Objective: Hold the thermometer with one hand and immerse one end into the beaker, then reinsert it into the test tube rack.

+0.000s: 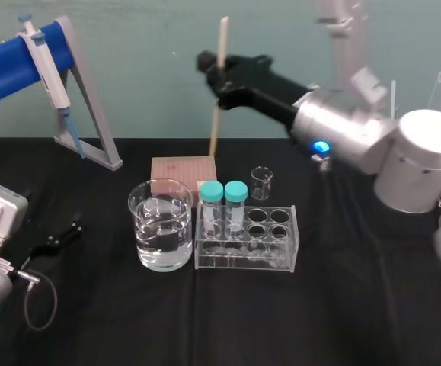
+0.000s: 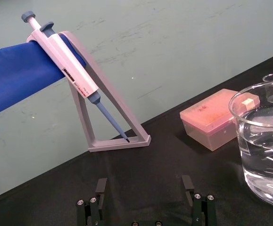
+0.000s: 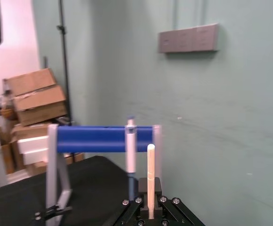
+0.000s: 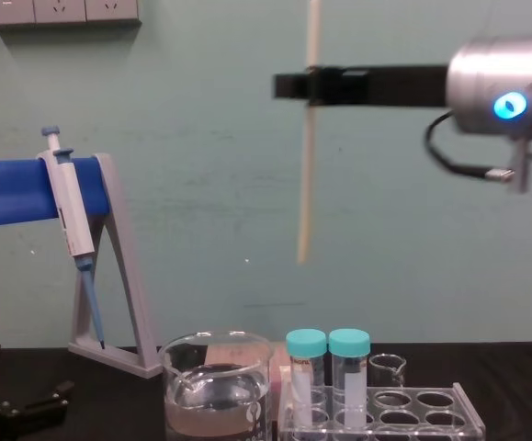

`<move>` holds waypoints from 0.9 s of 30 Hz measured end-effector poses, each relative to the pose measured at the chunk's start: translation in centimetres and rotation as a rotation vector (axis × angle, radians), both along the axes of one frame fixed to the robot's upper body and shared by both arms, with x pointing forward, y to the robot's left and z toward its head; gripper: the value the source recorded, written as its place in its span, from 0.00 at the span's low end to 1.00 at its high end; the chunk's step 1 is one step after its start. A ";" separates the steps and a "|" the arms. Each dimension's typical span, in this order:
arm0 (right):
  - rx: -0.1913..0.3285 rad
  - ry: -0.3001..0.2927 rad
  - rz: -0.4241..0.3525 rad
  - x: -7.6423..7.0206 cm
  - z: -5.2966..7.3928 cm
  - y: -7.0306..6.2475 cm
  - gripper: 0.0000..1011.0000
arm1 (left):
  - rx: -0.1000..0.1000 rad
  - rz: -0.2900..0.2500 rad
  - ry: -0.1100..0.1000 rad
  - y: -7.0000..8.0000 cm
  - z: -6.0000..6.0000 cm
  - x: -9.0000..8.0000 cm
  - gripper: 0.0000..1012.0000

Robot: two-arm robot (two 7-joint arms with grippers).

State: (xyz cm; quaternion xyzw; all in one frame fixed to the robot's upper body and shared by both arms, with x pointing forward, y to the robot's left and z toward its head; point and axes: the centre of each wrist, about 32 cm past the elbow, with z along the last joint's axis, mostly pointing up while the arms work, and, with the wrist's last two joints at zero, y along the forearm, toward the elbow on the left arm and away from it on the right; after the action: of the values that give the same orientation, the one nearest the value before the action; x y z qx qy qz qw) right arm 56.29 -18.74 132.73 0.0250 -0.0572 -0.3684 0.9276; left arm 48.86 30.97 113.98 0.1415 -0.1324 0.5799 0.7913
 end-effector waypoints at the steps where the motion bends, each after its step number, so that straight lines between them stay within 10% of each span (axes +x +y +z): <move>1: 0.001 -0.002 -0.013 -0.2 0.3 -0.5 0.05 | 0.000 0.000 0.000 0.0 0.0 0.0 0.99; 10: -0.017 -0.006 -0.165 -3.0 1.4 -4.9 0.05 | 0.000 0.000 0.000 0.0 0.0 0.0 0.99; 27: -0.038 0.141 -0.234 -2.5 -3.3 -6.7 0.05 | 0.000 0.000 0.000 0.0 0.0 0.0 0.99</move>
State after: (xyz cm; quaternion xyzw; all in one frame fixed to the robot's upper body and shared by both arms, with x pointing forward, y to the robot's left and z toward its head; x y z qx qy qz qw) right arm 53.82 -25.47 129.47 -0.0254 -0.0014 -0.4736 0.8804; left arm 48.86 30.97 113.98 0.1415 -0.1325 0.5799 0.7913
